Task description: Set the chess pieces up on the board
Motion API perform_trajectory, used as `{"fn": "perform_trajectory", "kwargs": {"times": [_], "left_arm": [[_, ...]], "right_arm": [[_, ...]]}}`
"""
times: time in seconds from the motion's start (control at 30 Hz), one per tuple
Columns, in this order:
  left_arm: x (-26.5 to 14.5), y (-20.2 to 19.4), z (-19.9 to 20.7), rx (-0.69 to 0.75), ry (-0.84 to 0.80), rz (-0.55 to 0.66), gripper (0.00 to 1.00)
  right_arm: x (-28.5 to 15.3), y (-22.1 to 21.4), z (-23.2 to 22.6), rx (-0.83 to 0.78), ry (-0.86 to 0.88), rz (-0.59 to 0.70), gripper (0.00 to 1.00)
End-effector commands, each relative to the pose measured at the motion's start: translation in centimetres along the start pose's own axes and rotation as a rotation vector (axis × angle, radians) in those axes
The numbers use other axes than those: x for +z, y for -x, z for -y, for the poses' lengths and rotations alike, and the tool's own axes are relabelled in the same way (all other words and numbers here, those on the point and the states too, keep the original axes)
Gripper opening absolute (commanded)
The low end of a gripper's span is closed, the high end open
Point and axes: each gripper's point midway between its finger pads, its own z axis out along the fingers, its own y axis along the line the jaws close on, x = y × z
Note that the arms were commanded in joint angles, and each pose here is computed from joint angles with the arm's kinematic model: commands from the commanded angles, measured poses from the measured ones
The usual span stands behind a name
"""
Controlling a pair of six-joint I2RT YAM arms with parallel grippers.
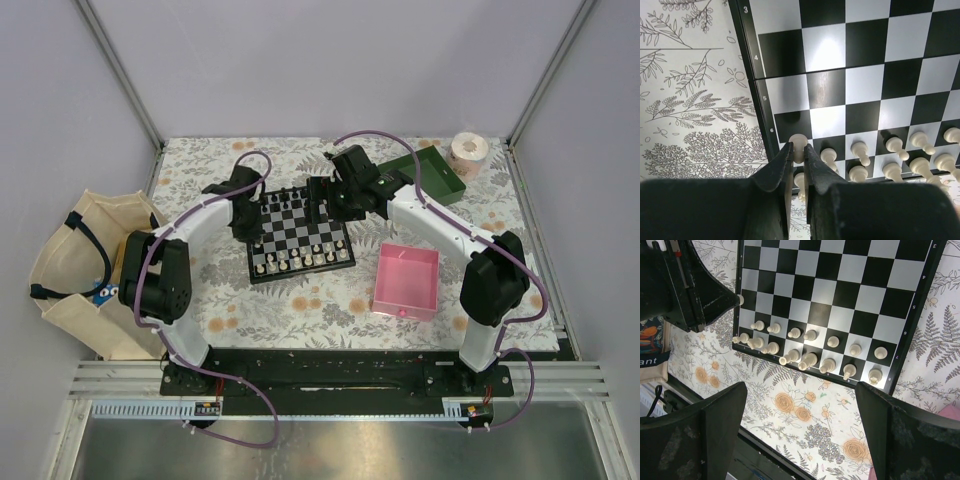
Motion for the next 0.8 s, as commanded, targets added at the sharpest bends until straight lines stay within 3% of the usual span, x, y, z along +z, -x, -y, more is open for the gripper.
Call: {"fn": "perform_trajectory", "kwargs": {"times": [0.0,0.77], "left_arm": [[-0.9,-0.1,0.1,-0.017,-0.027,0.024,0.03],[-0.2,-2.6,0.9,-0.025,-0.071,-0.026,0.02]], "right_arm": [[-0.2,0.8,-0.3,-0.001,0.027,0.025,0.99],[-0.1,0.4,-0.4,0.006,0.034,0.017,0.99]]}}
